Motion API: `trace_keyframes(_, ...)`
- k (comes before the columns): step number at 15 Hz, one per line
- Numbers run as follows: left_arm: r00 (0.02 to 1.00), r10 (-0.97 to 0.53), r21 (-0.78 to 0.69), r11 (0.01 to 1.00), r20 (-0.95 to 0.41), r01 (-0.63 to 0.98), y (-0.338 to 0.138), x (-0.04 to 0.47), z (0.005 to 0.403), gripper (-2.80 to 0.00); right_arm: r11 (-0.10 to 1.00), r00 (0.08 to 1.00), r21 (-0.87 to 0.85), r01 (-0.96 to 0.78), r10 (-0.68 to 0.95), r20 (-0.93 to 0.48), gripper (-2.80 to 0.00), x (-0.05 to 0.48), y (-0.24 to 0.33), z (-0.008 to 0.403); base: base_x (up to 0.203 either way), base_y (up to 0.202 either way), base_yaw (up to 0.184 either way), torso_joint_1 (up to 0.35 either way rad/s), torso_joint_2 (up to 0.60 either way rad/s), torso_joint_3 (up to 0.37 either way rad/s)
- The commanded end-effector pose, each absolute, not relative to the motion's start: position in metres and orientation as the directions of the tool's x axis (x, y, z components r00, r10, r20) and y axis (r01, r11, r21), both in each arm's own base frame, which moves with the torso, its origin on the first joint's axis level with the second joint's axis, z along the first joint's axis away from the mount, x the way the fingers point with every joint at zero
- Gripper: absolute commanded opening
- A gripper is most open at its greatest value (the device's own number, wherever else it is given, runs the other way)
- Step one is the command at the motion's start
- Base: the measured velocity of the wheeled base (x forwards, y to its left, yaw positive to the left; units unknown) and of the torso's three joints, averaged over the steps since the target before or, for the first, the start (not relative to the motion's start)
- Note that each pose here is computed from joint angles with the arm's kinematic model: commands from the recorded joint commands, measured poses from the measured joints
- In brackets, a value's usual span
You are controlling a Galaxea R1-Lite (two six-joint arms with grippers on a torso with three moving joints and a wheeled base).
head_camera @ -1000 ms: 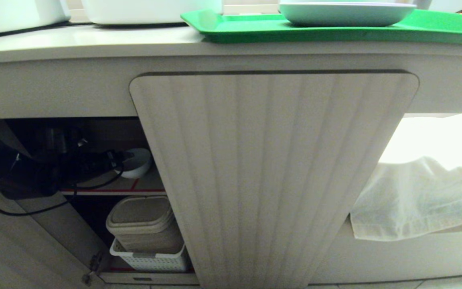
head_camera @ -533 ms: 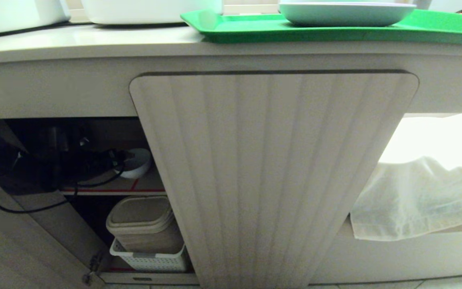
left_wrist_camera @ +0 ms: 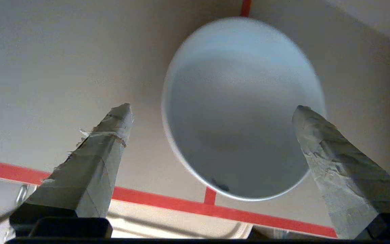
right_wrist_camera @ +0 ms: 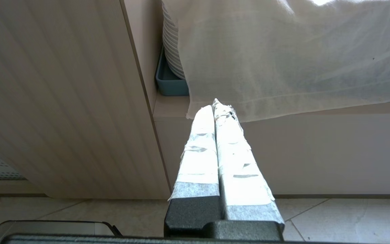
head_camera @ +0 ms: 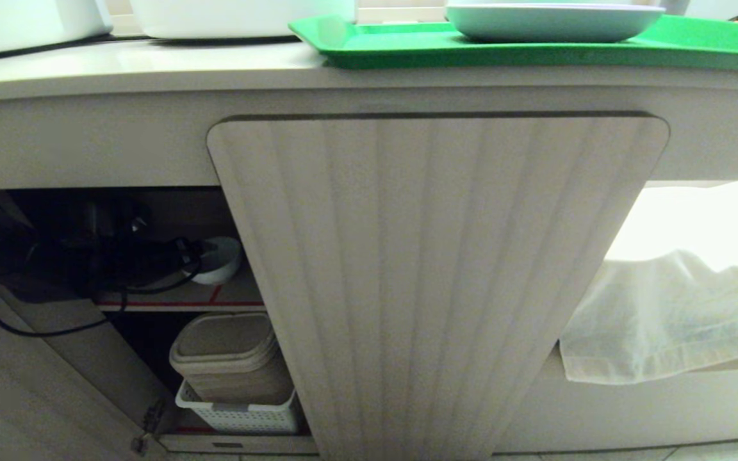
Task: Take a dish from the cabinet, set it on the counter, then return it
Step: Take the bowl from the cabinet
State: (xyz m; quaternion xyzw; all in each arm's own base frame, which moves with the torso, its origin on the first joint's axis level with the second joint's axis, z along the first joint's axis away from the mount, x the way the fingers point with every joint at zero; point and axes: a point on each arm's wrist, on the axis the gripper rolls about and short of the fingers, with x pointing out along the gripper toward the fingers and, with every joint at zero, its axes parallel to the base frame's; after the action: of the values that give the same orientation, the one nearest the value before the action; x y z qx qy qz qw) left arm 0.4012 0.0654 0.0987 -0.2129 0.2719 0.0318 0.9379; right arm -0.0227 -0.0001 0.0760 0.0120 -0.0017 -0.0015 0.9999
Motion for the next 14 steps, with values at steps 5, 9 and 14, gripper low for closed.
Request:
trace_keyframes(5, 0.855, -0.054, -0.384, 0.907, -0.516, -0.174, 0.068, 0.417, 0.095, 0.0, 1.0, 1.0, 0.025, 0.003, -0.003, 0.003, -2.8, -0.023, 0.0, 0.076, 0.0, 0.0, 0.0, 0.0, 0.0, 0.0)
trace_keyframes(9, 0.852, -0.056, -0.384, 0.907, -0.52, -0.174, 0.069, 0.426, 0.093, 0.0, 1.0, 1.0, 0.025, 0.003, -0.003, 0.003, -2.8, -0.023, 0.0, 0.076, 0.0, 0.0, 0.0, 0.0, 0.0, 0.0)
trace_keyframes(14, 0.844, -0.058, -0.383, 0.906, -0.533, -0.18, 0.07, 0.431, 0.091, 0.0, 1.0, 1.0, 0.025, 0.003, -0.003, 0.005, -2.8, -0.023, 0.0, 0.076, 0.0, 0.0, 0.0, 0.0, 0.0, 0.0)
